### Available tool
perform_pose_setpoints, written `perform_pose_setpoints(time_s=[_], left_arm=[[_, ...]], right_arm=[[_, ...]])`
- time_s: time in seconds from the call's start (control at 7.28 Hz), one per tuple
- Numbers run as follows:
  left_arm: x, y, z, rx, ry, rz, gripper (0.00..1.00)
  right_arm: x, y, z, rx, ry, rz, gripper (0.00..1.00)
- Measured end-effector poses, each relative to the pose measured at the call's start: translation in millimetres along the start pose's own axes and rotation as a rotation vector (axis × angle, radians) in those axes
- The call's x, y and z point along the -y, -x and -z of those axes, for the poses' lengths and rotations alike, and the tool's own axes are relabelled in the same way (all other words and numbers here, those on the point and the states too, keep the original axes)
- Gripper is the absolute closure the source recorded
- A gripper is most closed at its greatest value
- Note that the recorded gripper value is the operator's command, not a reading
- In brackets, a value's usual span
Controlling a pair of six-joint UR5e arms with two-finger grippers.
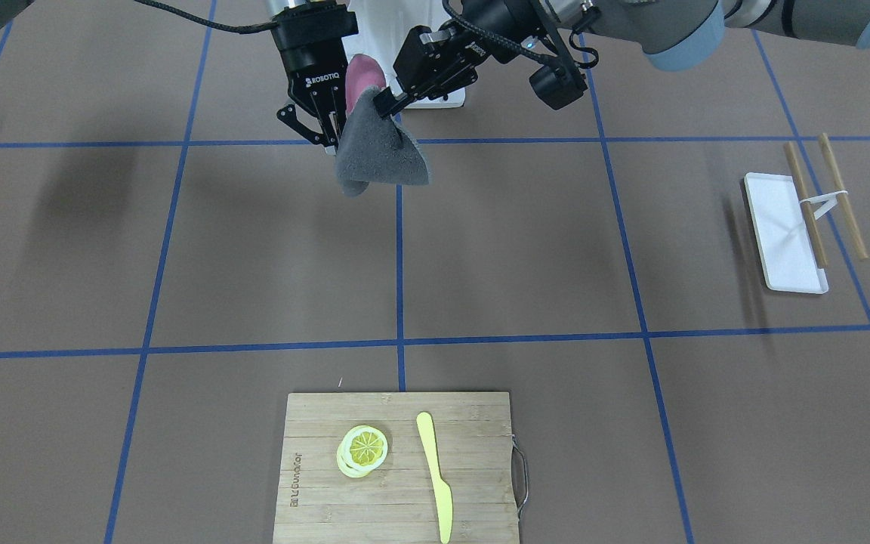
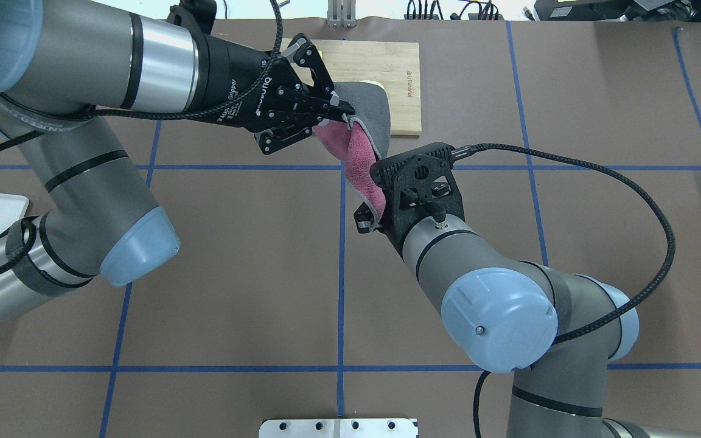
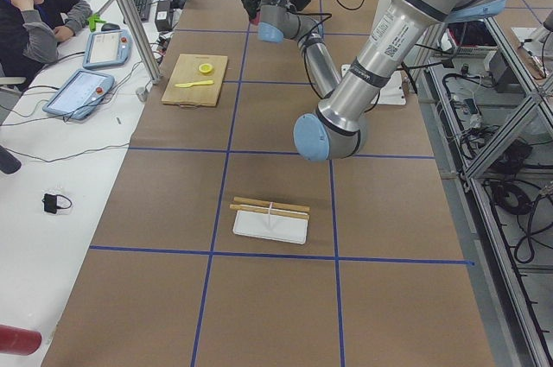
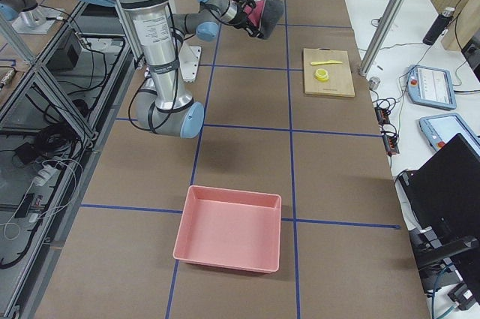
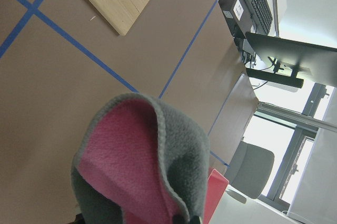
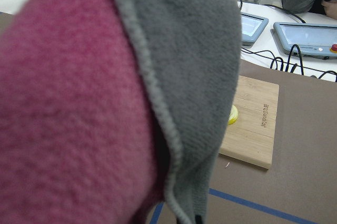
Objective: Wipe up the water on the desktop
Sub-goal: 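Open the left gripper to release the towel to the right gripper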
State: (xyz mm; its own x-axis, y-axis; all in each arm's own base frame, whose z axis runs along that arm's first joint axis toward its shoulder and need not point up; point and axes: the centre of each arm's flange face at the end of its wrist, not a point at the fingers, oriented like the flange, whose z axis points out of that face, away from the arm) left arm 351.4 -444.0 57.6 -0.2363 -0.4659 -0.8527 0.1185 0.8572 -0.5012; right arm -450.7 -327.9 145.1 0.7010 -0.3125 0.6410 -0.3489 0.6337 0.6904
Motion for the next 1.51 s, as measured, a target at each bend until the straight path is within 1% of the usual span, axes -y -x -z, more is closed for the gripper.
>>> perform_pose_setpoints(time_s=[0.41,0.55,0.82,0.96,1.1,1.37,1.51], left_arm=[[3,4,1,0.003,-0.006,-0.008,1.0],[7,6,1,0.007,-0.014,-0.009,0.94],[15,11,3,0.015,-0.03,-0.035,0.88],[19,14,4,0.019,-0.038,-0.051,0.87],[24,14,6,0.02,-0.048,-0.065,0.82],[37,16,13,0.024,-0.074,-0.09,0.49],[46,20,17,0.033,-0.09,-0.133,0.22]], right_arm=[[3,1,1,0.004,-0.002,-0.019,1.0],[3,1,1,0.004,-0.001,-0.02,1.0],[3,0,2,0.006,-0.002,-0.022,1.0],[4,0,3,0.008,-0.003,-0.023,1.0],[4,0,3,0.008,-0.002,-0.023,1.0],[4,0,3,0.008,-0.002,-0.023,1.0],[4,0,3,0.008,-0.002,-0.023,1.0]])
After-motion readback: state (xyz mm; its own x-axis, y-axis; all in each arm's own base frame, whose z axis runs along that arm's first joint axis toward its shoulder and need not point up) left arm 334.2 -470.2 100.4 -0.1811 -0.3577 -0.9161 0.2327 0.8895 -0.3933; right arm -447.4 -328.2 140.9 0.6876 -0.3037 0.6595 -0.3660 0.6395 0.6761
